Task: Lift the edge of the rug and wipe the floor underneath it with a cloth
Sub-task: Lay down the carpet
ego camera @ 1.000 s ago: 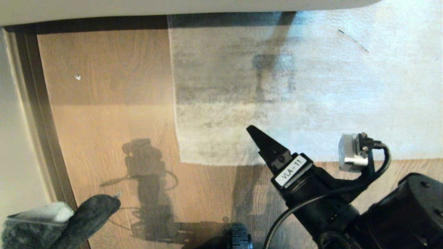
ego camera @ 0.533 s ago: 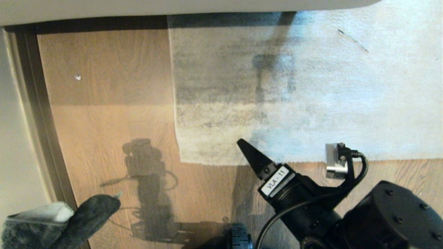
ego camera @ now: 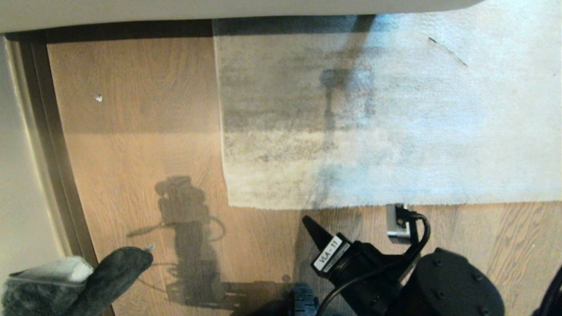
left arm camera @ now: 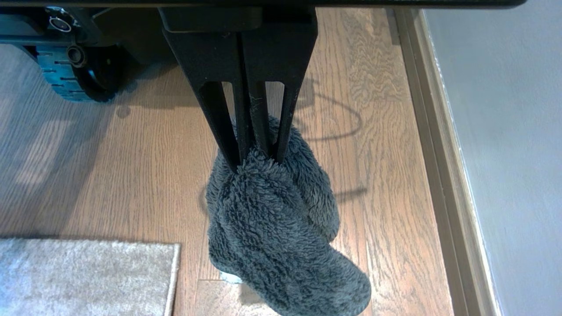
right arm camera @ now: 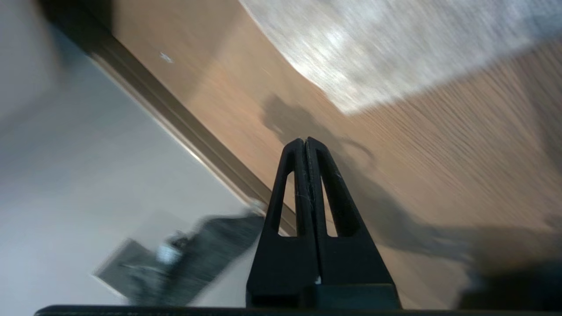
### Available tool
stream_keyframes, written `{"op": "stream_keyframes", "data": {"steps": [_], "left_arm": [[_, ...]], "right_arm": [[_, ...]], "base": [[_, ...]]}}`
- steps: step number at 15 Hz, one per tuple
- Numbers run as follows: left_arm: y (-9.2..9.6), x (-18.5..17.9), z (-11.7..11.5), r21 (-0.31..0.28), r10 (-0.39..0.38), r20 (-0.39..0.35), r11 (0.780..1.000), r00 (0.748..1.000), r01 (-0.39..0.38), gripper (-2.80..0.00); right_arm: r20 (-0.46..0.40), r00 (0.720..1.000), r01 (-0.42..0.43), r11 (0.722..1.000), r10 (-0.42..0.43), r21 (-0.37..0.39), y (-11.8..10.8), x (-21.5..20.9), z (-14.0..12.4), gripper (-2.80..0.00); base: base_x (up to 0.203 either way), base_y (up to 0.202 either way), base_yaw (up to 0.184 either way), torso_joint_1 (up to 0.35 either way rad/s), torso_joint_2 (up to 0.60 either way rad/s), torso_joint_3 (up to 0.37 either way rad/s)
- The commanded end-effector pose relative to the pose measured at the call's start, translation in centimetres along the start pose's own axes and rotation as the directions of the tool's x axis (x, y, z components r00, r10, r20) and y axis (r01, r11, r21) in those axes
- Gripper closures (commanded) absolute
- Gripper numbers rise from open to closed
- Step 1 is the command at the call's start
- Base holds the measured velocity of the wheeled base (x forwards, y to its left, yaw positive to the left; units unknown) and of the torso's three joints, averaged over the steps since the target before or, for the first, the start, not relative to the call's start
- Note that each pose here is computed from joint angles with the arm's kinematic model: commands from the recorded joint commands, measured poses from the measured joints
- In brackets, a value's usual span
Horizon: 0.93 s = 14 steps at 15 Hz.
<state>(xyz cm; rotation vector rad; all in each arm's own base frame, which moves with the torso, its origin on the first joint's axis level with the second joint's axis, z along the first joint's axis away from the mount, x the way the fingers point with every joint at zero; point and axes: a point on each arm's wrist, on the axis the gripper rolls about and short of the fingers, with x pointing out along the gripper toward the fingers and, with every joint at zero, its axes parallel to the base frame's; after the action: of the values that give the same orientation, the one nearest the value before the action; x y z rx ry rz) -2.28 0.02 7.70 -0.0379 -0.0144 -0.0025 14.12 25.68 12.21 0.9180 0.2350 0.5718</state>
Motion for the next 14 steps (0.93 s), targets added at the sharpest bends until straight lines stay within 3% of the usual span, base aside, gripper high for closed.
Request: {"op": "stream_keyframes", "data": {"steps": [1, 4, 9, 14], "left_arm": [[0.0, 0.0, 0.0, 0.000, 0.001, 0.001, 1.000, 1.000, -0.001, 0.00], [0.0, 0.0, 0.0, 0.000, 0.001, 0.001, 1.000, 1.000, -0.001, 0.00], [0.0, 0.0, 0.0, 0.000, 0.001, 0.001, 1.000, 1.000, -0.001, 0.00], [0.0, 0.0, 0.0, 0.000, 0.001, 0.001, 1.000, 1.000, -0.001, 0.00]], "right_arm": [[-0.015, 1.000, 0.022, 1.000, -0.022, -0.009, -1.1, 0.4, -1.2, 0.00], [-0.060, 0.995, 0.074, 0.995, -0.078, -0.065, -1.9, 0.3, -1.8, 0.00], [-0.054, 0.997, 0.048, 0.981, -0.060, -0.190, -2.3, 0.0, -2.2, 0.00], [-0.039, 0.999, -0.003, 0.986, -0.003, -0.165, -0.7, -0.2, -1.7, 0.00]], "base": [[0.000, 0.000, 0.000, 0.000, 0.00, 0.000], [0.000, 0.000, 0.000, 0.000, 0.00, 0.000], [0.000, 0.000, 0.000, 0.000, 0.00, 0.000], [0.000, 0.000, 0.000, 0.000, 0.00, 0.000]]}}
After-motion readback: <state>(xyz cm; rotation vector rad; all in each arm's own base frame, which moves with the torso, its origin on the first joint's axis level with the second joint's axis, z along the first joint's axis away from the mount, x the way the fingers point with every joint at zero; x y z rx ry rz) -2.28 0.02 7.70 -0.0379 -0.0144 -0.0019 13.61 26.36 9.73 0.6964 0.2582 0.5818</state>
